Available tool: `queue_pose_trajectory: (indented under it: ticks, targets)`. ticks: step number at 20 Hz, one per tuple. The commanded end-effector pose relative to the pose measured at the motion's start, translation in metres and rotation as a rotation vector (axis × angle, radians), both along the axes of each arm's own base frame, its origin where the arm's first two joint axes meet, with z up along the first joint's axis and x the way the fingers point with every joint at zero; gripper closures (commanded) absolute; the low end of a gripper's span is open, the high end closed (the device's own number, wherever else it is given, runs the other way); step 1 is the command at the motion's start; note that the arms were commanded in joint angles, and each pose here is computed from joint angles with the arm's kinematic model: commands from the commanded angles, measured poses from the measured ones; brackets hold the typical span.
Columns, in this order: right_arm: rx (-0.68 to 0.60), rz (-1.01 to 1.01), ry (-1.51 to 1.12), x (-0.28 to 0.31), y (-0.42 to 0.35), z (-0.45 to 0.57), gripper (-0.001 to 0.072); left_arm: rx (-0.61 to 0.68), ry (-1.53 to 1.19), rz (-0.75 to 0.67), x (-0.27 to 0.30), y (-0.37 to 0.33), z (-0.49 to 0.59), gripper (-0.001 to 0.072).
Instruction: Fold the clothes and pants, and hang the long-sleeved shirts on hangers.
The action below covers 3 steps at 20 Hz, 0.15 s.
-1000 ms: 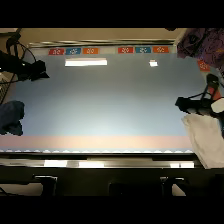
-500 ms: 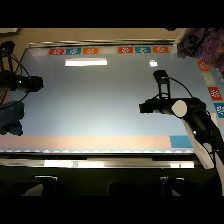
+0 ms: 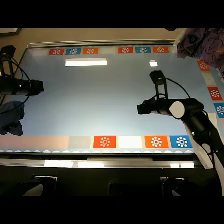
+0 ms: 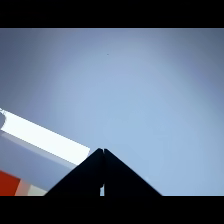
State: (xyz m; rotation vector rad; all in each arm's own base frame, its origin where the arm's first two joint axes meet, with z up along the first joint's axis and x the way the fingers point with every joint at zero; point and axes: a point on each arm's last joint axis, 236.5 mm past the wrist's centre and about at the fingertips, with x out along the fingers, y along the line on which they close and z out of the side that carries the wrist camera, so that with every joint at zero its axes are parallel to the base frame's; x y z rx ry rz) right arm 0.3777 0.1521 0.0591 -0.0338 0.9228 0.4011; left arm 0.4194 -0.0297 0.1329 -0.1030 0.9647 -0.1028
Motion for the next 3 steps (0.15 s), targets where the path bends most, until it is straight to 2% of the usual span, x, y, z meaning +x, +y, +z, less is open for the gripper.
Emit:
queue_pose_trajectory:
  ticks: [1,3]
  targets:
    - [0.0,0.001,-0.002,0.0,0.0004,0.0007,0.0681,0.001,-0.001,0.0,-0.0002,0.0001,0.0001,0.0688]
    - [0.0,0.001,-0.002,0.0,0.0004,0.0007,0.0681,0.001,-0.001,0.0,-0.0002,0.0001,0.0001,0.0687]
